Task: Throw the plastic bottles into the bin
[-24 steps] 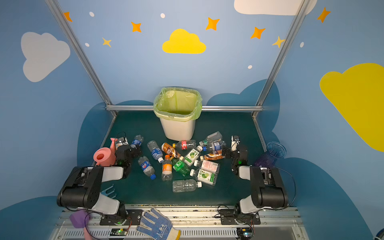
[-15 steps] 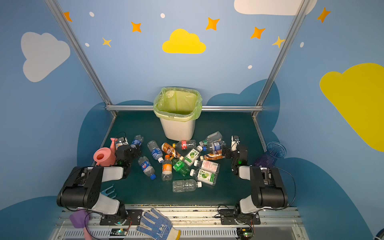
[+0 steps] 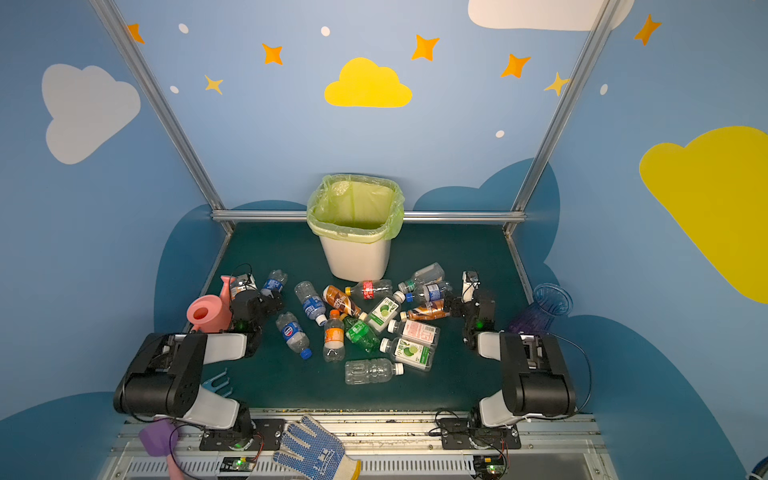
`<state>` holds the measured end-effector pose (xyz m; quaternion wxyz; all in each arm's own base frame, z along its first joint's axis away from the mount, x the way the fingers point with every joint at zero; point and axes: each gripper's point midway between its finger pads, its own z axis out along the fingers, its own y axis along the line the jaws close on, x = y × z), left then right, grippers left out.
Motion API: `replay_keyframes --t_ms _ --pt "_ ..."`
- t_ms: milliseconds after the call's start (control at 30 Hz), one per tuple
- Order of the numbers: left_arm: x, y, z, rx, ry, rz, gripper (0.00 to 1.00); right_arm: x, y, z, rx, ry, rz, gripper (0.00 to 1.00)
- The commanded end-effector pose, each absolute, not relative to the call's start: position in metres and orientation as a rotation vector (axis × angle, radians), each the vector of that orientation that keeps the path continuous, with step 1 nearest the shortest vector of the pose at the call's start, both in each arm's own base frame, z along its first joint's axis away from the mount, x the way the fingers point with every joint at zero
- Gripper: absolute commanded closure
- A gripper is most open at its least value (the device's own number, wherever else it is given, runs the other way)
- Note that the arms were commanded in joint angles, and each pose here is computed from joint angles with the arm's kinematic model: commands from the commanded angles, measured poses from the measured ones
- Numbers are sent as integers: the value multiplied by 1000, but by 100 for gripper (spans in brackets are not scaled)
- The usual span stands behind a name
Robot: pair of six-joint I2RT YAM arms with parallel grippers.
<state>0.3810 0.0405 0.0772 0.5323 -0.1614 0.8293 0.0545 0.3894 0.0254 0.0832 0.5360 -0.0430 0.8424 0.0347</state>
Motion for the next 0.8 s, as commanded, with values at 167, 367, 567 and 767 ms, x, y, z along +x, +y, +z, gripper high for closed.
replay_keyframes --t_ms 167,367,567,767 --pt "386 44 84 -390 1951 145 0 395 25 91 -88 1975 106 2" --pt "397 37 112 -338 2030 144 0 394 8 111 87 2149 75 2" --pt "391 33 187 -376 2029 118 0 383 8 135 208 2194 135 2" --pt "389 42 216 -409 2033 161 0 380 8 145 258 2265 145 2"
